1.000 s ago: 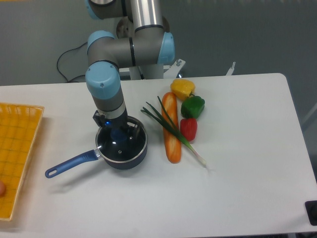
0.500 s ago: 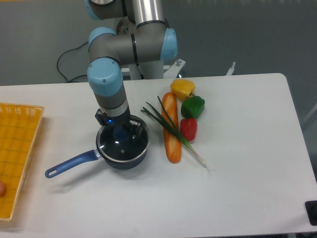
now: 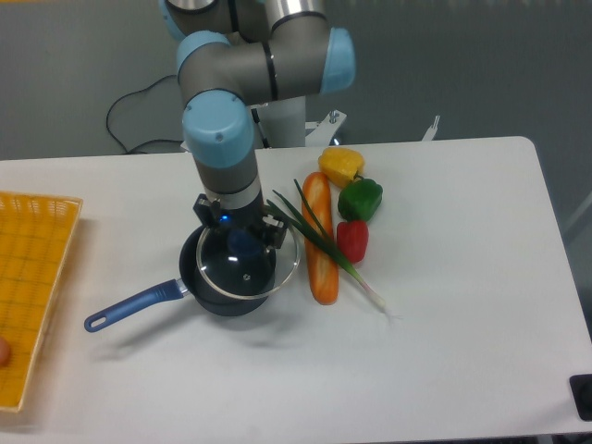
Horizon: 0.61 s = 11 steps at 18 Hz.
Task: Open the lid
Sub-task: 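Lift the glass lid up off the saucepan and move it toward the peppers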
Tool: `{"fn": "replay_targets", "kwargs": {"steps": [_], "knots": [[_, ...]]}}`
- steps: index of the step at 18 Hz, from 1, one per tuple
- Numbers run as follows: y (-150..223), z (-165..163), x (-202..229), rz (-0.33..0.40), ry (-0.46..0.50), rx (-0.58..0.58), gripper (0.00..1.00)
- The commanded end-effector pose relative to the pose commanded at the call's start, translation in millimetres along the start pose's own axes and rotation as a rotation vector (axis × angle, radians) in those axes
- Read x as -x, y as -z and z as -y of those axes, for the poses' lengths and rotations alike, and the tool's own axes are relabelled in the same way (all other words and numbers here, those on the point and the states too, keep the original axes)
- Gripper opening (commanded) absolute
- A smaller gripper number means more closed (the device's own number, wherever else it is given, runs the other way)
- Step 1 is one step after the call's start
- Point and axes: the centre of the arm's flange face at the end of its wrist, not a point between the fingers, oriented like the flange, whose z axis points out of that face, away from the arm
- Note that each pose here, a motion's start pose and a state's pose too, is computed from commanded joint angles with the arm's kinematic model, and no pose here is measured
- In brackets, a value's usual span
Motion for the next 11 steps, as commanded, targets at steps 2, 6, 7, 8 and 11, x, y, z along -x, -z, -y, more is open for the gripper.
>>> {"fn": "replay_targets", "kwargs": {"steps": [2, 6, 7, 8, 11], "knots": [[0.3, -3.2, 9.8, 0.002, -0.024, 0.001, 0.56], [-4.6, -13.5, 31.2, -0.002, -0.098, 0.011, 0.56], [-5.6, -15.0, 35.3, -0.005, -0.094, 0.010, 0.56], [-6.5, -16.7, 39.6, -0.006, -0.091, 0.012, 0.56], [-8.4, -21.0, 49.6, -0.009, -0.118, 0.013, 0.56]]}}
